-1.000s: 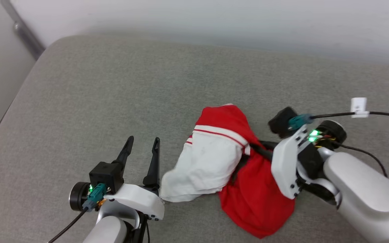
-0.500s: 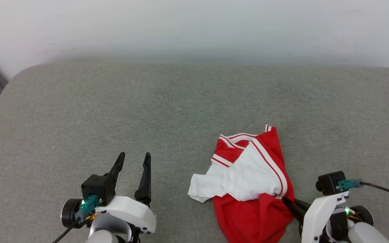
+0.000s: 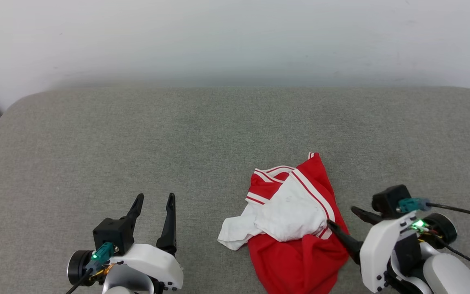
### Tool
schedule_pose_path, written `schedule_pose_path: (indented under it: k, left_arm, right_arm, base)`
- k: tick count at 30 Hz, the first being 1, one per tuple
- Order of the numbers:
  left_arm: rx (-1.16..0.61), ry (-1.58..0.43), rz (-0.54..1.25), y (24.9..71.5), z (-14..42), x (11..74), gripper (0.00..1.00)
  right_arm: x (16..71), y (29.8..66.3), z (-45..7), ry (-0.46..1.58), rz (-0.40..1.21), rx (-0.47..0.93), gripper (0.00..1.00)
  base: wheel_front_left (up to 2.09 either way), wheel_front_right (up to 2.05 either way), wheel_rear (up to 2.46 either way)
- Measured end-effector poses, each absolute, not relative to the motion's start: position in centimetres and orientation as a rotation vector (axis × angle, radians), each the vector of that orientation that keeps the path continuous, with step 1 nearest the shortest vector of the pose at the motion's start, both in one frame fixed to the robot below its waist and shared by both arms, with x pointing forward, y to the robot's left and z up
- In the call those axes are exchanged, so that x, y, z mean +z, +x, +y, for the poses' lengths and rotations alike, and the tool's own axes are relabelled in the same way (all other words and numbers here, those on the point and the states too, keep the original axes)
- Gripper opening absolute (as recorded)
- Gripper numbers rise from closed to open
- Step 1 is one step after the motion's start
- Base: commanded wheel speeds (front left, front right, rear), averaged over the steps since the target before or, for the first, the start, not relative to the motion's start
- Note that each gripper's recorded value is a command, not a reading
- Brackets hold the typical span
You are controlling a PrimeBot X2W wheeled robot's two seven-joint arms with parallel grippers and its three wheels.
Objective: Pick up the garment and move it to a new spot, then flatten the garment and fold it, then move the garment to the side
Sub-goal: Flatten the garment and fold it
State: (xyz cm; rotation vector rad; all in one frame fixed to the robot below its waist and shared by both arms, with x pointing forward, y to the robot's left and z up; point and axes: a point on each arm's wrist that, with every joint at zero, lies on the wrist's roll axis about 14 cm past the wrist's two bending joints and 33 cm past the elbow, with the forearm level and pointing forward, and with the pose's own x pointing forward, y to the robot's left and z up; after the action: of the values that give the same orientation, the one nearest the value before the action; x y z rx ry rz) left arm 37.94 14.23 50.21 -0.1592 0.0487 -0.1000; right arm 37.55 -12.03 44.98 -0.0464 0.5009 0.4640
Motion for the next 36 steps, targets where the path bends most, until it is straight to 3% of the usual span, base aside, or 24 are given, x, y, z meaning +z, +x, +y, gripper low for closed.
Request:
schedule_pose_path:
  k: [7, 16, 17, 18, 19, 20, 29, 36]
  left_arm:
    - [-0.101, -0.166, 0.062, 38.4, 14.1, 49.8, 1.0]
    - [-0.097, -0.161, 0.078, 40.2, 14.2, 49.0, 1.0]
    - [-0.093, -0.162, 0.082, 40.2, 14.3, 48.8, 1.0]
    - [-0.089, -0.162, 0.085, 40.2, 14.4, 48.6, 1.0]
    - [-0.087, -0.162, 0.089, 40.2, 14.4, 48.4, 1.0]
    - [-0.085, -0.163, 0.089, 40.1, 14.5, 48.4, 1.0]
    - [-0.094, -0.167, 0.09, 40.1, 14.1, 48.2, 1.0]
    - [-0.127, -0.174, 0.078, 39.9, 13.0, 48.8, 1.0]
  right_arm:
    - [45.8, 37.5, -7.4, -0.209, 0.587, 0.652, 1.0]
    - [42.1, 37.7, -4.1, -0.358, 0.73, 0.826, 1.0]
    - [41.7, 37.6, -4.0, -0.367, 0.745, 0.834, 0.86]
    - [41.4, 37.7, -4.0, -0.367, 0.756, 0.837, 0.45]
    - [41.3, 37.7, -3.9, -0.368, 0.758, 0.843, 0.45]
    - [41.5, 38.0, -3.8, -0.359, 0.747, 0.846, 0.0]
    - [46.6, 41.6, -5.7, -0.197, 0.563, 0.737, 0.0]
    - [46.6, 42.1, -12.8, 0.161, 0.515, 0.459, 0.0]
  base:
    - [0.0, 0.0, 0.0]
    - [0.0, 0.0, 0.0]
    - [0.0, 0.0, 0.0]
    - [0.0, 0.0, 0.0]
    - [0.0, 0.0, 0.0]
    - [0.0, 0.0, 0.0]
    - [0.0, 0.0, 0.0]
    - [0.0, 0.0, 0.0]
